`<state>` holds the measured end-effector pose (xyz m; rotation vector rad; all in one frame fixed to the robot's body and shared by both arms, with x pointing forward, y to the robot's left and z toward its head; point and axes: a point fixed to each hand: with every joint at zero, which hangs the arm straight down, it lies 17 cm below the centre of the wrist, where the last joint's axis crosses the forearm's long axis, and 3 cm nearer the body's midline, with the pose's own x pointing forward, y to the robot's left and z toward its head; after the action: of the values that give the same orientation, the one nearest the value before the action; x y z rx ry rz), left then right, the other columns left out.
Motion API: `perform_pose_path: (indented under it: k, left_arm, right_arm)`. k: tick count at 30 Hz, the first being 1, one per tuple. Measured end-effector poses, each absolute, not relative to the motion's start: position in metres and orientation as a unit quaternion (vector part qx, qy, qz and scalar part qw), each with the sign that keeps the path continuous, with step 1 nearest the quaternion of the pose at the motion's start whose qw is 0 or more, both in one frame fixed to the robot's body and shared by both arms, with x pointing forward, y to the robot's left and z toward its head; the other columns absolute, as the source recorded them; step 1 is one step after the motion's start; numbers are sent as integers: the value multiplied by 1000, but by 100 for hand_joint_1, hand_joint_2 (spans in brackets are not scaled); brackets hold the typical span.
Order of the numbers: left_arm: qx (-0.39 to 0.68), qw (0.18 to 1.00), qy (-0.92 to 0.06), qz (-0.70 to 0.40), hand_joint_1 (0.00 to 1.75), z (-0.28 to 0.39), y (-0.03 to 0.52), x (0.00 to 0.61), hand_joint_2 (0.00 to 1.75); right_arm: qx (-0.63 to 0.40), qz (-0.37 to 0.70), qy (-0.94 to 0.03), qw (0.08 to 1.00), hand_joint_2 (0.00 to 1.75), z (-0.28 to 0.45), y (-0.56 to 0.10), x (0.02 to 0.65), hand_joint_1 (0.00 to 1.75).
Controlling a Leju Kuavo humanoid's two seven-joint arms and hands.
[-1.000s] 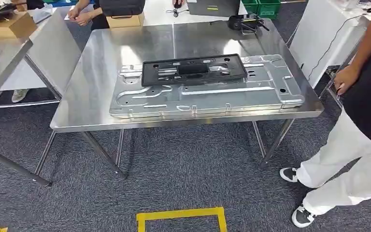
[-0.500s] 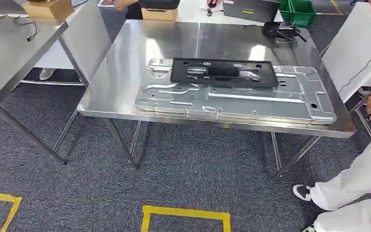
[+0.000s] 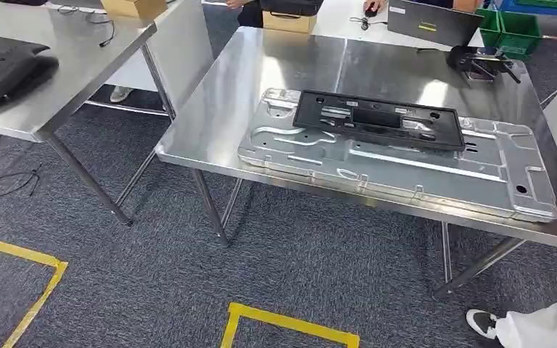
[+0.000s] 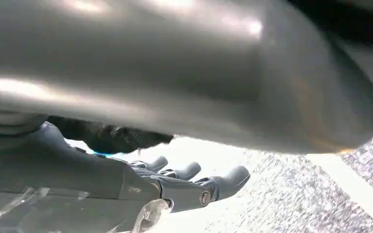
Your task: Take the parts from the cabinet and place them on the table.
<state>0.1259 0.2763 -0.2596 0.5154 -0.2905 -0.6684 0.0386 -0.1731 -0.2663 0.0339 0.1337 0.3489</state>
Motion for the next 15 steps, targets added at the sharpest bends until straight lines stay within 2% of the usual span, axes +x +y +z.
perform_pose_path:
  k: [15]
  left_arm:
    - [250,938,-124,-204,0,-262,302,116,0]
  right_arm:
    - [-15,218,33,975,0,-270,-189,50,0]
